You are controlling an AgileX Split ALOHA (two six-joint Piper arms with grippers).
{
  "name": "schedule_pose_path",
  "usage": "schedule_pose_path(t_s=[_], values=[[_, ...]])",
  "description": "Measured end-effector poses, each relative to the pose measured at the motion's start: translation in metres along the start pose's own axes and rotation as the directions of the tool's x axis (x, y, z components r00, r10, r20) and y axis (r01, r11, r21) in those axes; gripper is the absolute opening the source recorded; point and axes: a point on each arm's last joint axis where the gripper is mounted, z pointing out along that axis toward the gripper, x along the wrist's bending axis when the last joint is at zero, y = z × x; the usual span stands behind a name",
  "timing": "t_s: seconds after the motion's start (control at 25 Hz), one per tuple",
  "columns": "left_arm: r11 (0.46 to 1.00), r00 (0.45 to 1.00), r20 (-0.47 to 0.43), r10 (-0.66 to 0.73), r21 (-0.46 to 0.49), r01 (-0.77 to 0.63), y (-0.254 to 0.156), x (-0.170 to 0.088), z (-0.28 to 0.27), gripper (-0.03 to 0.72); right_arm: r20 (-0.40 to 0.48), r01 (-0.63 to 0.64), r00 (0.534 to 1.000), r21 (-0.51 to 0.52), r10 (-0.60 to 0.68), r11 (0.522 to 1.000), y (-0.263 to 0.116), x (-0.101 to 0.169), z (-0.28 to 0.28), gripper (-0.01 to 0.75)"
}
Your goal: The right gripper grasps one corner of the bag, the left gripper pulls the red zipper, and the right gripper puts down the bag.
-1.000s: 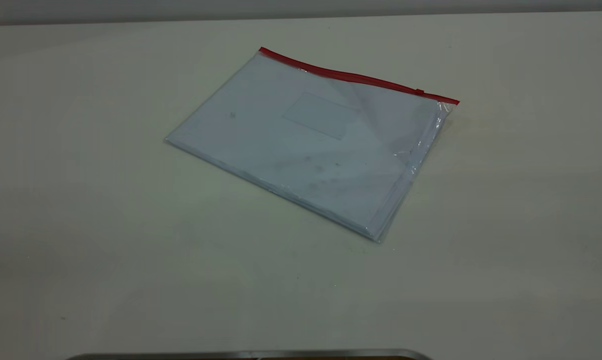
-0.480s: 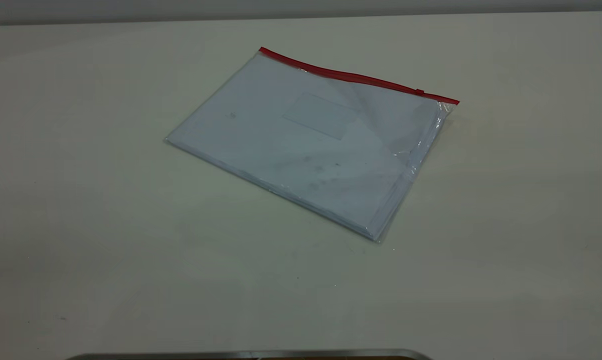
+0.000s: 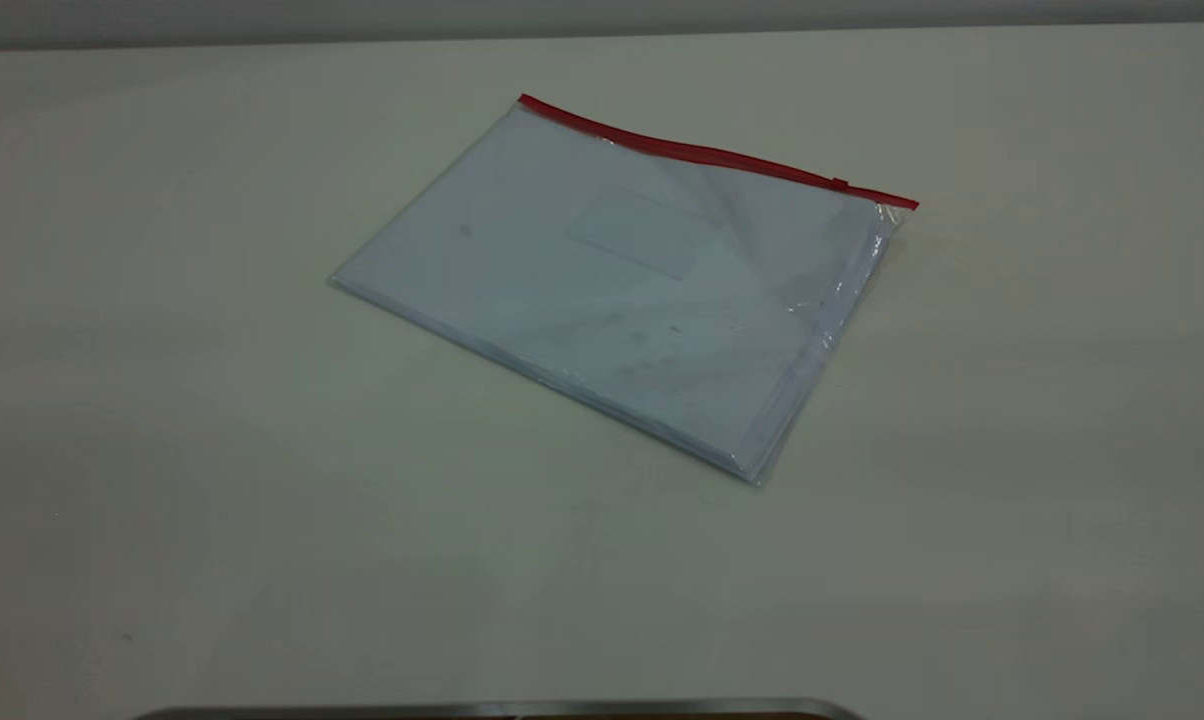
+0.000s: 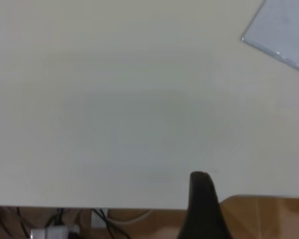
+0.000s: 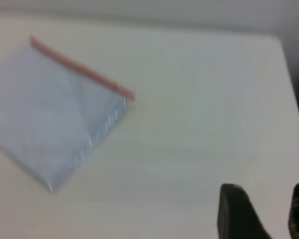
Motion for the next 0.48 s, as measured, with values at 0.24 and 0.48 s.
schedule_pose_path(t_s=[0.24,0.48], values=[[0.994,1.000,-0.004,-0.010,0.106,0.011,0.090,-0.003,0.024,0.586,0.002,-0.056,0.998,0.084,0.056,0.995,0.044,-0.003,0.020,0.452],[0.999,0.997,0.063,-0.054,-0.003,0.054,0.173,-0.011,0.070,0.586,-0.050,-0.096,0.992,0.270,0.114,0.958,0.067,-0.002,0.090,0.553]])
